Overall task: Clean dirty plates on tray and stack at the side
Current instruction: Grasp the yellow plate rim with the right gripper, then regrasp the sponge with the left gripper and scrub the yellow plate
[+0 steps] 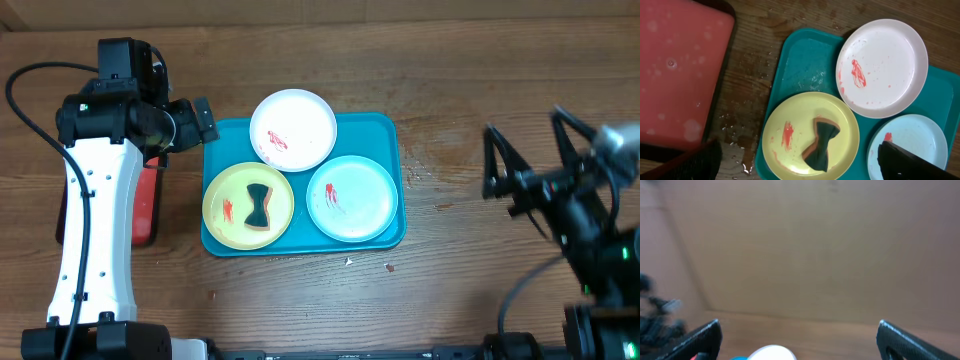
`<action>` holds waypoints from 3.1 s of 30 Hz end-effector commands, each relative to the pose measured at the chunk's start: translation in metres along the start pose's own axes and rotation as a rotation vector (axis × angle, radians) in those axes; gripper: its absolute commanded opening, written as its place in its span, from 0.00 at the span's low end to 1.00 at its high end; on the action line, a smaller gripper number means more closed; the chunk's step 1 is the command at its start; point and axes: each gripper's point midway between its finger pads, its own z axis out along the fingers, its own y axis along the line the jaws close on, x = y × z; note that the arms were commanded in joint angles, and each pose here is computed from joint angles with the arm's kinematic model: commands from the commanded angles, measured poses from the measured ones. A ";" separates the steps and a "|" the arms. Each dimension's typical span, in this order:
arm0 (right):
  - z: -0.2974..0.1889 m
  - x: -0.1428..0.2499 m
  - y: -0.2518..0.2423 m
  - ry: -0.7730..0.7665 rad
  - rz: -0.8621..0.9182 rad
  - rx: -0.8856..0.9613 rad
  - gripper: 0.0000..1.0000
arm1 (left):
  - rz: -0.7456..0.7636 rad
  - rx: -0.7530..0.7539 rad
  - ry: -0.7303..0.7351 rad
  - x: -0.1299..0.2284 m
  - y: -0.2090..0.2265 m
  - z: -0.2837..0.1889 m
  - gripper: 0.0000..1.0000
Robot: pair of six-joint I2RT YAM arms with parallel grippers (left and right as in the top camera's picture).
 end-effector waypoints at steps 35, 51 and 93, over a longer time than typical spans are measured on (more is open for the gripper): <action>0.151 0.434 0.160 1.370 0.057 -0.044 0.40 | -0.006 0.024 0.004 0.000 -0.006 0.001 1.00; 0.138 0.474 0.139 1.450 0.018 0.054 0.41 | -0.009 0.012 0.045 0.011 -0.002 0.008 1.00; 0.137 0.474 0.143 1.458 0.035 0.034 0.10 | 0.005 -0.319 0.463 0.116 0.055 0.166 0.04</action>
